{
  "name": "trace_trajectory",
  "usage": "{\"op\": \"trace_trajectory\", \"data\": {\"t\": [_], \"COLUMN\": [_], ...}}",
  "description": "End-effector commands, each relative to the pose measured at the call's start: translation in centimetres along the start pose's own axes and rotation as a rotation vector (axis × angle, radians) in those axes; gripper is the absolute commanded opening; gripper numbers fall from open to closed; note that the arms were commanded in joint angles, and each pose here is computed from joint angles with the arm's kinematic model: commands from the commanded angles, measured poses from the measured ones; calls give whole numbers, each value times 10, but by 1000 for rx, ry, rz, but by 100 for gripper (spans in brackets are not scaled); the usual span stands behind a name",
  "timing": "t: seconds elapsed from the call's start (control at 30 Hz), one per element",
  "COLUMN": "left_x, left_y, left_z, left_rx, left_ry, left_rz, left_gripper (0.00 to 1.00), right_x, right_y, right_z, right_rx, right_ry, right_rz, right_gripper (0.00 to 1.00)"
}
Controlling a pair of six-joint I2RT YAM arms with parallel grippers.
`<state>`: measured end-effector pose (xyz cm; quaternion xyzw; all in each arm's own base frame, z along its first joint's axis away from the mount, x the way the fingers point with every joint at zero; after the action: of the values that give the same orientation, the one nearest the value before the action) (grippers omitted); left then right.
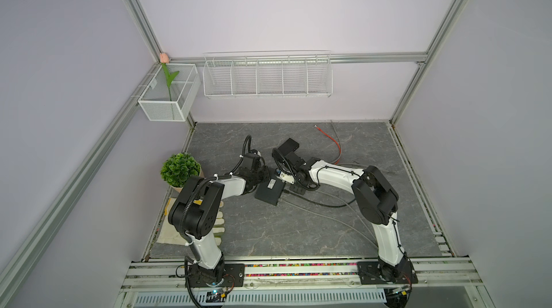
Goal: Insert the plug into the switch port
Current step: 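Align the grey plug with a free switch port using the right gripper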
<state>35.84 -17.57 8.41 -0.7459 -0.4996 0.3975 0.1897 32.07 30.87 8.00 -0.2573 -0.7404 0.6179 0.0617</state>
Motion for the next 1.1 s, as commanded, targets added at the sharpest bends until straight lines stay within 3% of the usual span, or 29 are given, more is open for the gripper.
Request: {"op": "trace_trajectory", "data": {"t": [0.0, 0.4, 1.07], "left_x": [-3, -5, -13], "left_y": [-2, -2, -2], "left_z": [9, 11, 21], "left_rx": [25, 25, 42], "left_ry": [-6, -8, 19], "left_rz": [15, 21, 49], "left_gripper": [33, 33, 32], "right_x": [6, 25, 11], "right_y": [-1, -18, -42], "right_z": [-14, -29, -59], "right_rx": [-47, -113, -319], "right_ry": [10, -9, 60], "right_rz": [-18, -6, 122], "right_gripper": [7, 7, 7]}}
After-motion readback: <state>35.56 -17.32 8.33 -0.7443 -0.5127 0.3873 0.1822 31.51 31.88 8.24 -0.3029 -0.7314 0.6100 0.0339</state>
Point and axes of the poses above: each gripper's point midway between its finger pads, its own y axis out along the fingers, its own x axis along the line the jaws close on, z = x × y, the point moved 6 cm from there along -y, back along the fingers, and after that the axes turned 6 degrees about y, right-handed, at the moved point
